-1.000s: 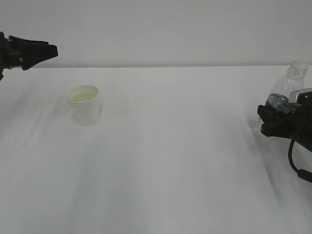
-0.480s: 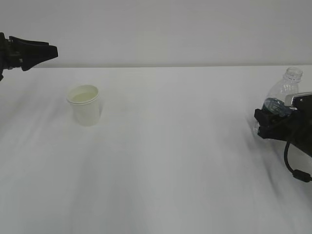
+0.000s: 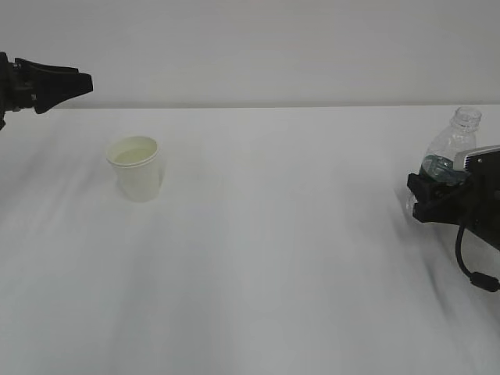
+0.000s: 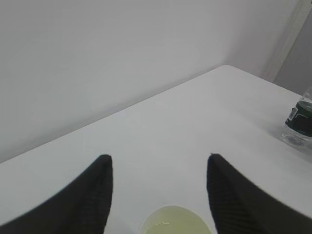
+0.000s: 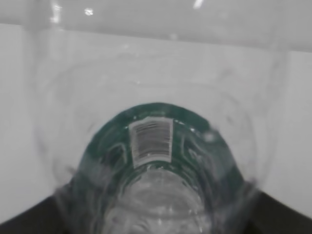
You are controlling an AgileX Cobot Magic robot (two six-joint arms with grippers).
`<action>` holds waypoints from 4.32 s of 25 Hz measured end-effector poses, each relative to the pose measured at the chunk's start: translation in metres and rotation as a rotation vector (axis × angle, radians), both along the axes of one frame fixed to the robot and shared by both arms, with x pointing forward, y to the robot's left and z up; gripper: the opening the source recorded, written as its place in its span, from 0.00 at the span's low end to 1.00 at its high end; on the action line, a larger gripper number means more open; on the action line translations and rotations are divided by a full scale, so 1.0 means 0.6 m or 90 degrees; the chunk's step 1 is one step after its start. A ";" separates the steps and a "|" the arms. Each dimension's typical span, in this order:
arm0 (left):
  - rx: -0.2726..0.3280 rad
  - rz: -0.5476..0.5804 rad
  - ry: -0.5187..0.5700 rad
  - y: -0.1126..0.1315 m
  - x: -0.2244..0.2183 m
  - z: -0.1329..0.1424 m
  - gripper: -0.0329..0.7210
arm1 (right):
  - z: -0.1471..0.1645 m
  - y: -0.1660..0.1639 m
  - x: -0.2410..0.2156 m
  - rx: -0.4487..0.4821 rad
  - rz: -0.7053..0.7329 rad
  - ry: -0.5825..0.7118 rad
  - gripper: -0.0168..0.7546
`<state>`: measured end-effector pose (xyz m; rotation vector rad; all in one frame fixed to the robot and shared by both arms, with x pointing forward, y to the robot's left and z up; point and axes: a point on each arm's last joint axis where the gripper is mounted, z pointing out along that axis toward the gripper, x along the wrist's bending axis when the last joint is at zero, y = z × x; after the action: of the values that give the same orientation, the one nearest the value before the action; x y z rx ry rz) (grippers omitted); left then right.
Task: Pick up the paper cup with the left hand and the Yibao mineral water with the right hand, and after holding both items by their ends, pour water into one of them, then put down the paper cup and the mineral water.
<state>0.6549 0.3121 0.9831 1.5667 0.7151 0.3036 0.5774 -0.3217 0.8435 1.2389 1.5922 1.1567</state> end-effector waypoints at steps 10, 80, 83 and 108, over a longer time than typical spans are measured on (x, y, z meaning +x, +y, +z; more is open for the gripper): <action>0.001 -0.005 0.000 -0.004 0.000 0.000 0.62 | 0.000 0.000 0.000 -0.001 0.000 0.000 0.61; -0.104 0.061 0.006 -0.002 0.013 0.018 0.62 | 0.135 0.026 -0.188 -0.002 -0.020 -0.060 0.81; -0.139 0.083 0.003 0.002 0.015 0.032 0.61 | 0.145 0.026 -0.189 0.011 -0.023 -0.074 0.81; -0.281 0.489 0.049 0.109 -0.122 -0.059 0.57 | 0.183 0.027 -0.202 0.010 -0.026 -0.128 0.80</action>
<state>0.5815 0.3775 0.9478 0.8404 1.3345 0.6007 0.4562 -0.3053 0.9533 1.1226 1.4060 1.2289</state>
